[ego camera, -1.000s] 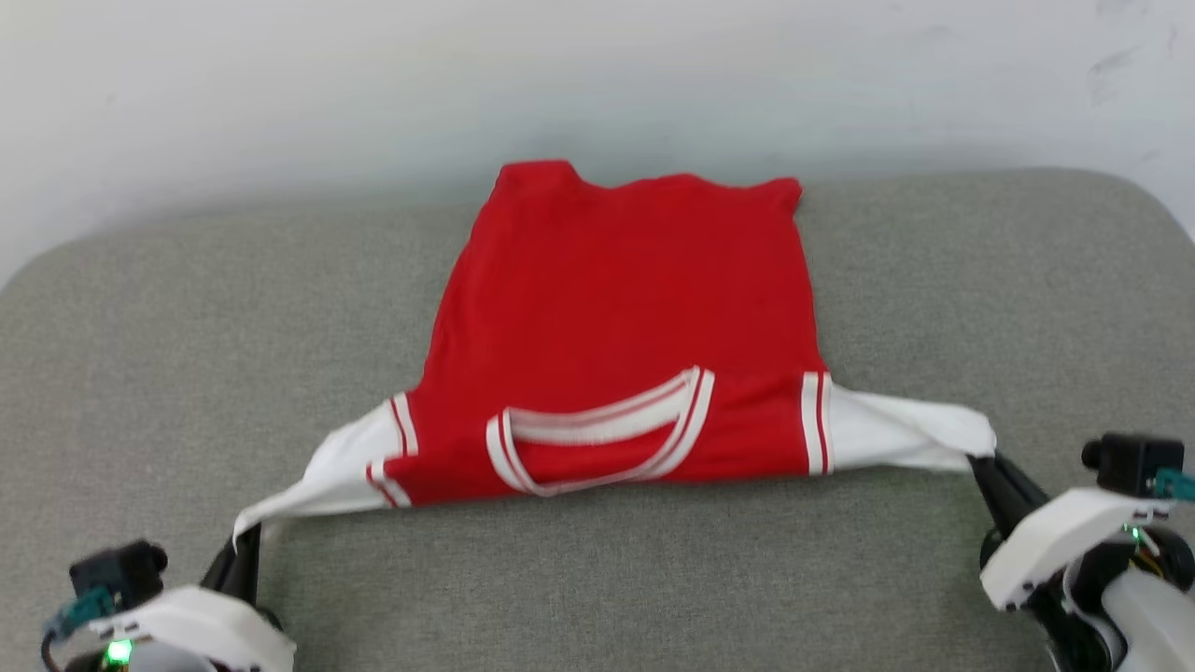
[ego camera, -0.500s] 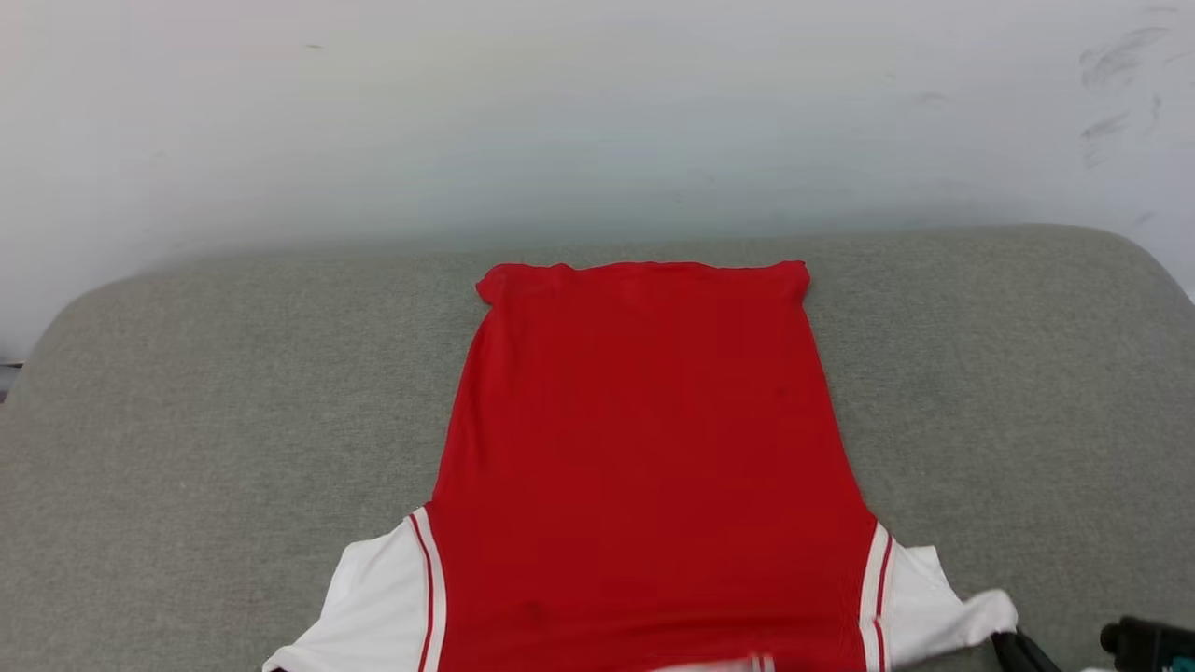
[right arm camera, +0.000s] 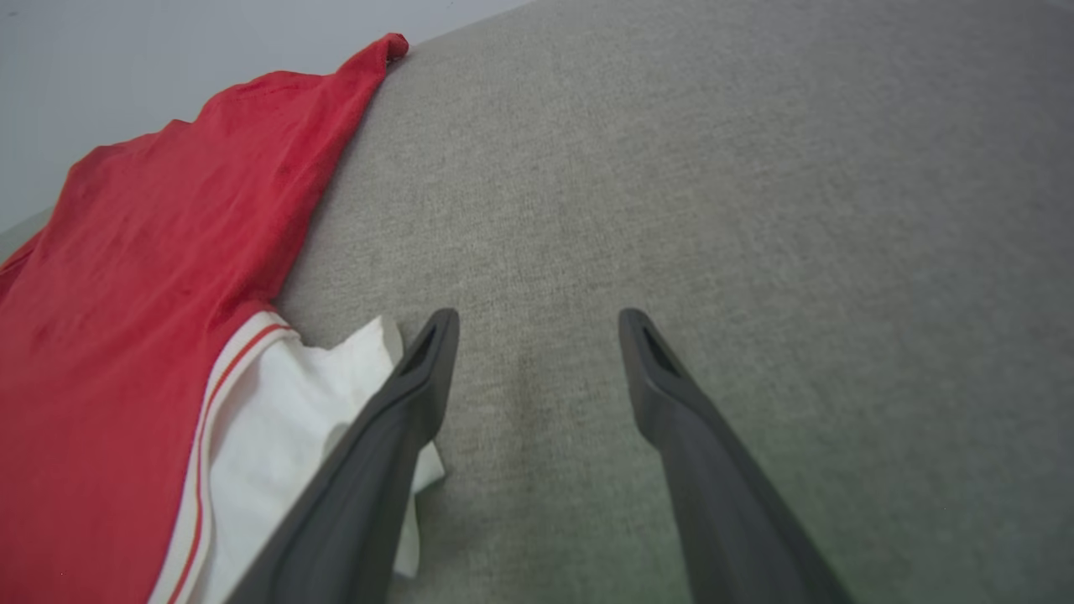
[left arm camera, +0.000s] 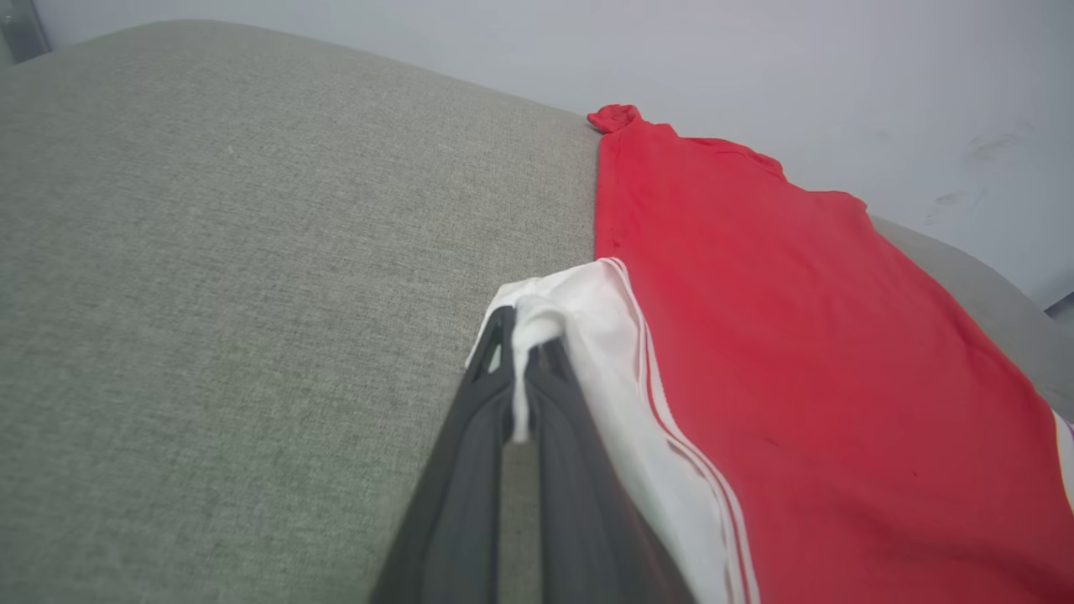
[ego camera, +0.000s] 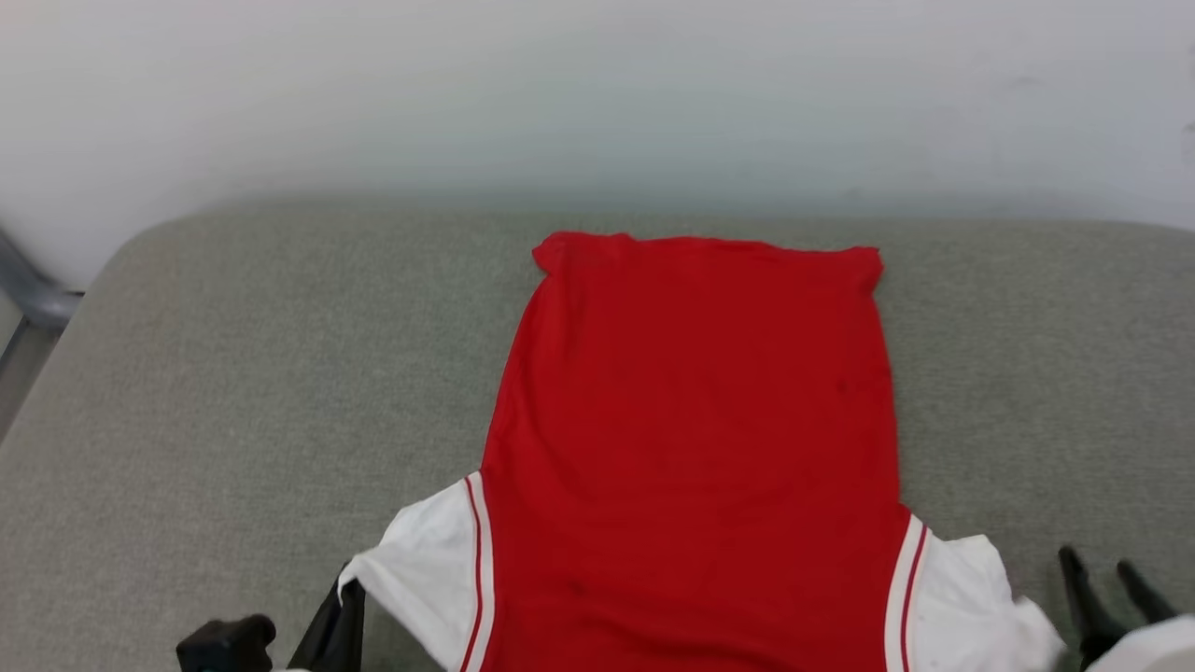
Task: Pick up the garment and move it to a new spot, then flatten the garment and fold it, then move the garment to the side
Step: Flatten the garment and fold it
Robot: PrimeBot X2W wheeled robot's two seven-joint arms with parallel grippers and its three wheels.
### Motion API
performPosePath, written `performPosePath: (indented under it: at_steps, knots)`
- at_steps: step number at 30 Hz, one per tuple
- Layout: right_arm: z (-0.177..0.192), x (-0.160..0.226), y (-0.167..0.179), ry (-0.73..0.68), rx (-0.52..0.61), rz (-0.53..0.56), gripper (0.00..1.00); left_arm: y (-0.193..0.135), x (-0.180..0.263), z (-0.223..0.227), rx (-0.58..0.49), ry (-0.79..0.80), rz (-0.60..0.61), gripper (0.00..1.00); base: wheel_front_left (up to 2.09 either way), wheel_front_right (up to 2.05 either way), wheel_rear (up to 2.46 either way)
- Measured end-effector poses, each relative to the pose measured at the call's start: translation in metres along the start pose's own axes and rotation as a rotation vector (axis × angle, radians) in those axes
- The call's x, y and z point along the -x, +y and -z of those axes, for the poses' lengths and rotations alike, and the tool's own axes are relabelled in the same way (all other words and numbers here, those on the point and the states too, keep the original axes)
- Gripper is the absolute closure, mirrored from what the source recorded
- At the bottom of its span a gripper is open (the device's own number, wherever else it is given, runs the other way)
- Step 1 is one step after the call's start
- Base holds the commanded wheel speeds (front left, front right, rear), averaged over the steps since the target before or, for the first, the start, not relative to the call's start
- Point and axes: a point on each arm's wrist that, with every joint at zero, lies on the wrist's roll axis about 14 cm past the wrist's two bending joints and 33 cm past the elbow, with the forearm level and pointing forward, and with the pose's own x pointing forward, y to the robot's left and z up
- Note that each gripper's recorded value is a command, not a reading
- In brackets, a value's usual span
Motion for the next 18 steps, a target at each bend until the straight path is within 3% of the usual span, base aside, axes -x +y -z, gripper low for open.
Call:
performPosePath:
  at_steps: [8, 18]
  knots:
    - [-0.068, -0.086, 0.024, 0.007, 0.005, -0.053, 0.00, -0.015, -0.030, -0.028, -0.036, -0.094, 0.020, 1.00, 0.00, 0.00, 0.00]
    - [-0.088, -0.193, 0.074, 0.264, 0.091, -0.128, 0.00, -0.031, -0.064, -0.035, -0.066, -0.130, 0.052, 1.00, 0.00, 0.00, 0.00]
